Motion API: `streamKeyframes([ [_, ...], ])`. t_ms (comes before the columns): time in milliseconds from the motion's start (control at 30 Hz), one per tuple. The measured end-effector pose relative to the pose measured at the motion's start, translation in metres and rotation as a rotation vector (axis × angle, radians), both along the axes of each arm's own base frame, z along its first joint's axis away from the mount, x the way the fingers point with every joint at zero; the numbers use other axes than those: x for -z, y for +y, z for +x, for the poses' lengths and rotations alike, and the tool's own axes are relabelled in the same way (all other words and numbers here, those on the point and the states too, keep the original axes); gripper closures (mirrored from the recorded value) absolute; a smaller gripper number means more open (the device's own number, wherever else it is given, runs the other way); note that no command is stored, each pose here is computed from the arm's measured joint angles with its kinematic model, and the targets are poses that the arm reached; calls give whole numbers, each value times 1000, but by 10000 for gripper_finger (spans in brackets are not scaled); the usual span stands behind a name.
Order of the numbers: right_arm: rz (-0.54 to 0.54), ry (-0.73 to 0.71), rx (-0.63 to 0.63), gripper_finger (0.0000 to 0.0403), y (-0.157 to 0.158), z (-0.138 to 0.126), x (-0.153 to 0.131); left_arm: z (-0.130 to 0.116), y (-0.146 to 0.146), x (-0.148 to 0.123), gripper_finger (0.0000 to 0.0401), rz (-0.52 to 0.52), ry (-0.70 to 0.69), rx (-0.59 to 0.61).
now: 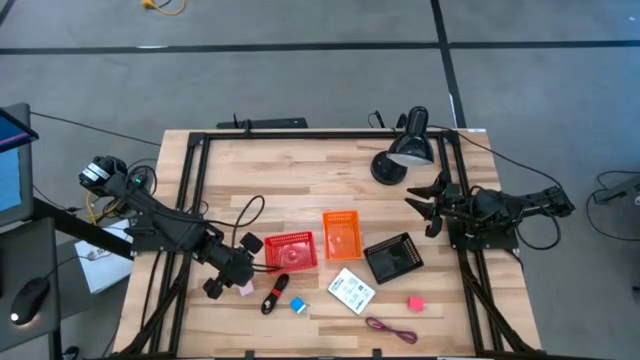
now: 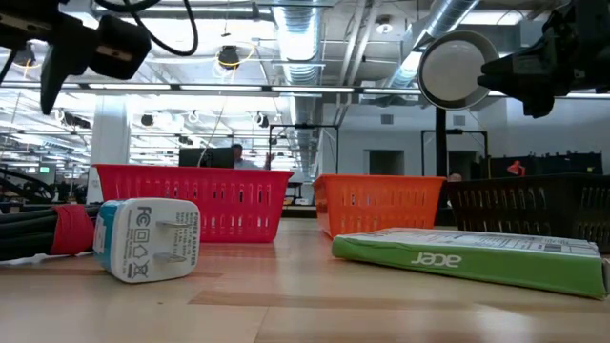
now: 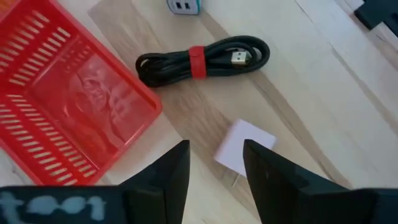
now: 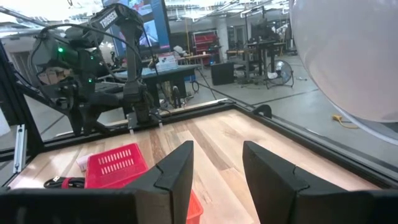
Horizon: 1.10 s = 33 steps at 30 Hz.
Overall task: Pick and place items into bin
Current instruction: Put the white charger adapter into the red bin
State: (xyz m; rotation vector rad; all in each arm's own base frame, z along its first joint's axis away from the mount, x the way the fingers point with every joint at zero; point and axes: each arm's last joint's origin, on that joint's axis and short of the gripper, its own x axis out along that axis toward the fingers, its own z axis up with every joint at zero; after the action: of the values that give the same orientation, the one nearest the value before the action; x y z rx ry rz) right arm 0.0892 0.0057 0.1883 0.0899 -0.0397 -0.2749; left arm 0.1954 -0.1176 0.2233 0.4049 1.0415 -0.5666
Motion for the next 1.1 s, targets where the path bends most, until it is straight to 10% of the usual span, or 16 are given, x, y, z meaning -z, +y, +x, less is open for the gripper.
streamKeyframes([
  [333, 0, 0, 0, 269, 0, 0, 0, -2, 4, 2, 248, 22, 37, -150],
  [1100, 0, 0, 0, 270, 0, 0, 0, -19, -10, 38, 248, 42, -32, 352],
])
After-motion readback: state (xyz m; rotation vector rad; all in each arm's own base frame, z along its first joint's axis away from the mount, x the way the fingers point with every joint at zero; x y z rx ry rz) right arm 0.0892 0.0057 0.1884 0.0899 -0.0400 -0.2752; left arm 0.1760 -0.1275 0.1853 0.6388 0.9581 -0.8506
